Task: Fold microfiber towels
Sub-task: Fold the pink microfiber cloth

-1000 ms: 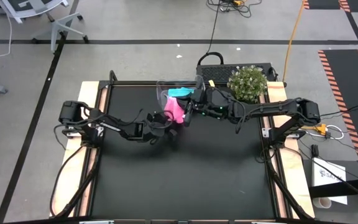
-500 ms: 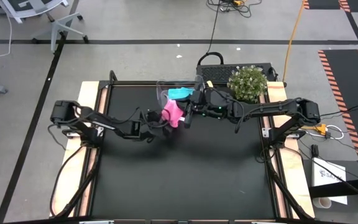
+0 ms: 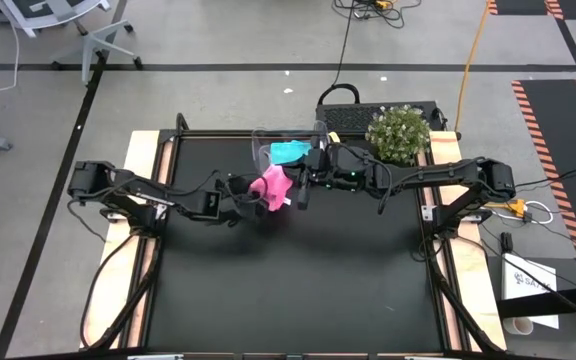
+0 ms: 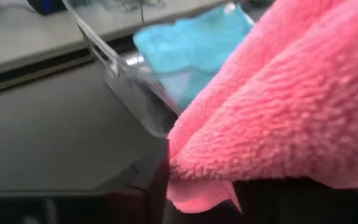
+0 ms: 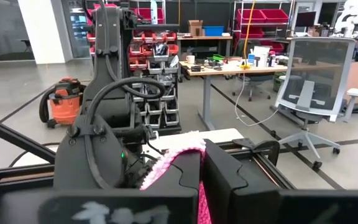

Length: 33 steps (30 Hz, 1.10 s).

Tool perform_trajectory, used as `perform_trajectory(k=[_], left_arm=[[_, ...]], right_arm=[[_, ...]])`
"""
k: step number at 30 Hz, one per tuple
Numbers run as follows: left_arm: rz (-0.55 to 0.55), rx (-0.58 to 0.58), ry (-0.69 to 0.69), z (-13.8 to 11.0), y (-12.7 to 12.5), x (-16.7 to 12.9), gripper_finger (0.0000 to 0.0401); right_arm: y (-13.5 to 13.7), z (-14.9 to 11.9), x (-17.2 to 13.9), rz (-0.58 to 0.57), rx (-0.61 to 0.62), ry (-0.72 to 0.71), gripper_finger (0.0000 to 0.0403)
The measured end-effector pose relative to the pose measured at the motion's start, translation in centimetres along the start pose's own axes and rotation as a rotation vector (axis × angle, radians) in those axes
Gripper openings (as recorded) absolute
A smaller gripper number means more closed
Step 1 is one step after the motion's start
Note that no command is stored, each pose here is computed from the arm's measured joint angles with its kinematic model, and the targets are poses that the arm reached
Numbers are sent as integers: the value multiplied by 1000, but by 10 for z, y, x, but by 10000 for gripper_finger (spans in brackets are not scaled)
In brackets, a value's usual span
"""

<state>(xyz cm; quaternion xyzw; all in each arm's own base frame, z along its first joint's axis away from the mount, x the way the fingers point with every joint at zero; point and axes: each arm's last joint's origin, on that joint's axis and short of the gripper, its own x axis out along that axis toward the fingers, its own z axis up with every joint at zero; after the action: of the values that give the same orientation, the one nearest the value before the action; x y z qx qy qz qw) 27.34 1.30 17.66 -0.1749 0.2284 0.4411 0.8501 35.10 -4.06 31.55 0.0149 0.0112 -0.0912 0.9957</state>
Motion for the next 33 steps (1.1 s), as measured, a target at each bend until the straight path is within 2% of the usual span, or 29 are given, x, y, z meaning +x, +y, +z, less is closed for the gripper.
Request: perform_trajectory(k=[7, 17, 22, 26, 33], left_arm=[[-121, -3, 46, 3, -5, -14, 15], [-242, -2, -50, 34, 9, -61, 4], [-367, -35, -52, 45, 19, -86, 3], [-488, -75, 37, 46, 26, -103, 3], [-591, -130, 265, 33, 31, -116, 2]], right_arm=[[0, -5, 0, -3, -3, 56, 0], [-1, -11, -1, -8, 26, 109, 0], [-3, -12, -1, -14, 3, 136, 0], [-12, -13, -8, -40, -22, 206, 0], [-29, -4, -31, -98, 2, 313, 0]])
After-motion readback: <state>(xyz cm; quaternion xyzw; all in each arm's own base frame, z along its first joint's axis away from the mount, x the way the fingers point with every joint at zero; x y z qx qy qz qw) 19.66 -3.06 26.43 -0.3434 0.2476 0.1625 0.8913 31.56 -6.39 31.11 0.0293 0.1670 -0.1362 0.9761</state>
